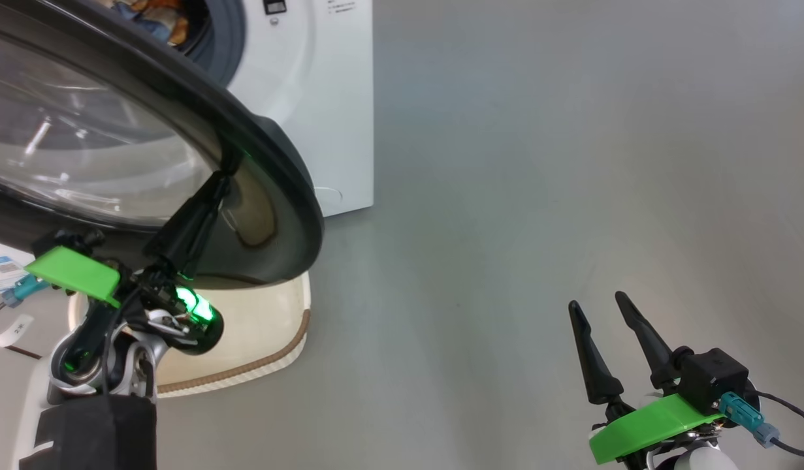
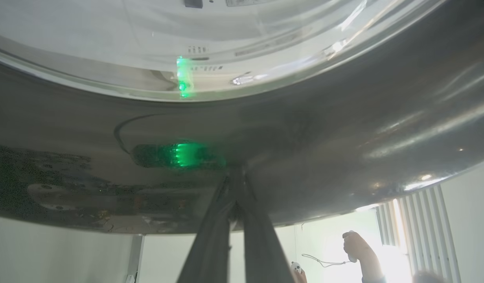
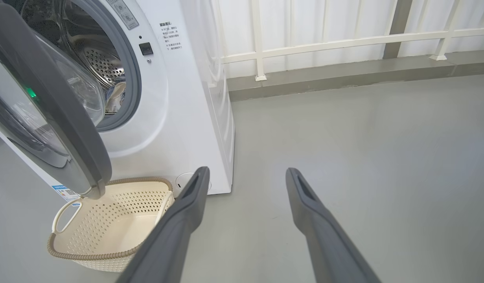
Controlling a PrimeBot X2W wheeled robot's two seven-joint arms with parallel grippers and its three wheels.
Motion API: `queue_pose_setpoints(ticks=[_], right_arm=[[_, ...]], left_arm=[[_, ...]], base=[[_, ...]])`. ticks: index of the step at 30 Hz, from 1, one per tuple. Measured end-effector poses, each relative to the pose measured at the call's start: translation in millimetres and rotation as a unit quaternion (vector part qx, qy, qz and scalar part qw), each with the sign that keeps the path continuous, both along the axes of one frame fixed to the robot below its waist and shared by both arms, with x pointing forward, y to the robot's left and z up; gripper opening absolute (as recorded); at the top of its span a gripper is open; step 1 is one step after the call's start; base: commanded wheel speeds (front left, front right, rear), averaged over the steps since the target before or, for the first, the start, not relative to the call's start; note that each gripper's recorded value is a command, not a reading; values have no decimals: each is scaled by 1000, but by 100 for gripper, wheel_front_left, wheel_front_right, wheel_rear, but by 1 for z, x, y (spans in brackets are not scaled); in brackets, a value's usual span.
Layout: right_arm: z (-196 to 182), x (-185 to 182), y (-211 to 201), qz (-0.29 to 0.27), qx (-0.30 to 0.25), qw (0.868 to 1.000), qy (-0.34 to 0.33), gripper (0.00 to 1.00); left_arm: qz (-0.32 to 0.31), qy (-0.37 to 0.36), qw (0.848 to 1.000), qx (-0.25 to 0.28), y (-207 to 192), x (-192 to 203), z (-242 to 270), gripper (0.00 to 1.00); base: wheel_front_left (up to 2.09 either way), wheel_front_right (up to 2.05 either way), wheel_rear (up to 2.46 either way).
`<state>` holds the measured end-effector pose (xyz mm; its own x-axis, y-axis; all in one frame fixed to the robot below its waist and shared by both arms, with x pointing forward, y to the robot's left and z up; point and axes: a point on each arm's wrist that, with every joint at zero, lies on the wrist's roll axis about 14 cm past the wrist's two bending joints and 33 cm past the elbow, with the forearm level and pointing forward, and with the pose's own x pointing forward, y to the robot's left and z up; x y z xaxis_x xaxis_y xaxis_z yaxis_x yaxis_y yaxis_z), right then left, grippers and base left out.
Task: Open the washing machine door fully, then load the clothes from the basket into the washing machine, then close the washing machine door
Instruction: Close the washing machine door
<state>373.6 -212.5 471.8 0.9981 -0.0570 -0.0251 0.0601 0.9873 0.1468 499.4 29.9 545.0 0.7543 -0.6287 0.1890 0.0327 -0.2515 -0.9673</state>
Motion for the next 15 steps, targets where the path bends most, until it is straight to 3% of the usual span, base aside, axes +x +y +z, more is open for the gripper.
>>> queue_pose_setpoints(ticks=[15], right_arm=[[12, 12, 27, 42, 9, 999, -22, 100]], left_arm=[[81, 19, 997, 9, 46, -28, -6, 0]], base=[[0, 0, 0]])
